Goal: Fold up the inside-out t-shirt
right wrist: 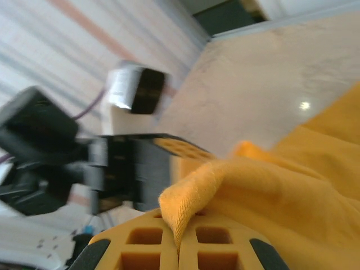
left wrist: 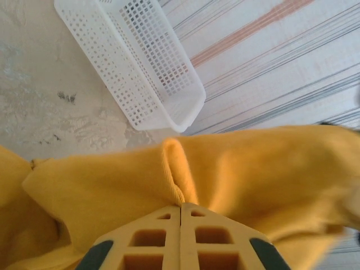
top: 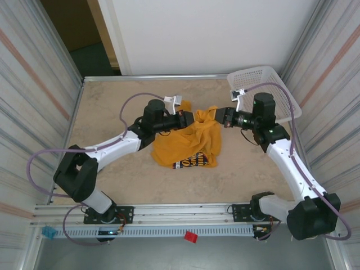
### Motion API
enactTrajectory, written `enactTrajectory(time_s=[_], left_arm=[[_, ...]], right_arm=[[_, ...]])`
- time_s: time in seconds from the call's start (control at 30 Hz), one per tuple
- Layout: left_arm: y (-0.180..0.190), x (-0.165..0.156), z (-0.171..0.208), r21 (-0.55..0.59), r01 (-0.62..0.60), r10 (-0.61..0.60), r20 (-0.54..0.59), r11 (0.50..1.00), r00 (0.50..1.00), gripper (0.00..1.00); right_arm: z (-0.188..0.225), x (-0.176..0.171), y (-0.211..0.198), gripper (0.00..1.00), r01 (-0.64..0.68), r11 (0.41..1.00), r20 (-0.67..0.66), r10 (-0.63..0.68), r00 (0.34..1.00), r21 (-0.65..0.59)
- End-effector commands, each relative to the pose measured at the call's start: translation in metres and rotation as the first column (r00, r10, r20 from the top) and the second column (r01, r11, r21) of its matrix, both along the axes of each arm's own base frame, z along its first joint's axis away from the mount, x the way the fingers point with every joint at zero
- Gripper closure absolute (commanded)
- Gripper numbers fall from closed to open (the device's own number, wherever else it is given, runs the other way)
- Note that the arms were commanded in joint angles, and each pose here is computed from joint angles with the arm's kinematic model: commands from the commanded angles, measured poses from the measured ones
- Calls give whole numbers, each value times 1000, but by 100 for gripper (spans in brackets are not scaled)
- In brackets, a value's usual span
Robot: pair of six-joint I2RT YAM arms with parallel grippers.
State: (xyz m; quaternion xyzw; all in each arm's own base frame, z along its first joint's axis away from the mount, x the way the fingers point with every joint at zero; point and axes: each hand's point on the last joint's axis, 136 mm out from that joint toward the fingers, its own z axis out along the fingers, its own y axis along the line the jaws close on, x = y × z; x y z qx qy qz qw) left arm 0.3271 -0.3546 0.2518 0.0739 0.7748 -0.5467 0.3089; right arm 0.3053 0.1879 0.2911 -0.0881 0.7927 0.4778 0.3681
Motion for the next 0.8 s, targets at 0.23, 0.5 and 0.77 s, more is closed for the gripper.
enactTrajectory(time_s=[0.23,0.5,0.77], left_arm=[[33,-30,95,-229,181,-90,358,956,929,100],[38,-30,100,-249,323,-223,358,913,907,100],[35,-32,95,-211,365,-280,347,907,895,100]], right_arm=[[-91,18,3,95,135,990,-228,-140,964,-38],[-44,2,-13,39,110,987,-113,-123,986,-114],[13,-7,-3,57,52,995,28,-49,998,-91]])
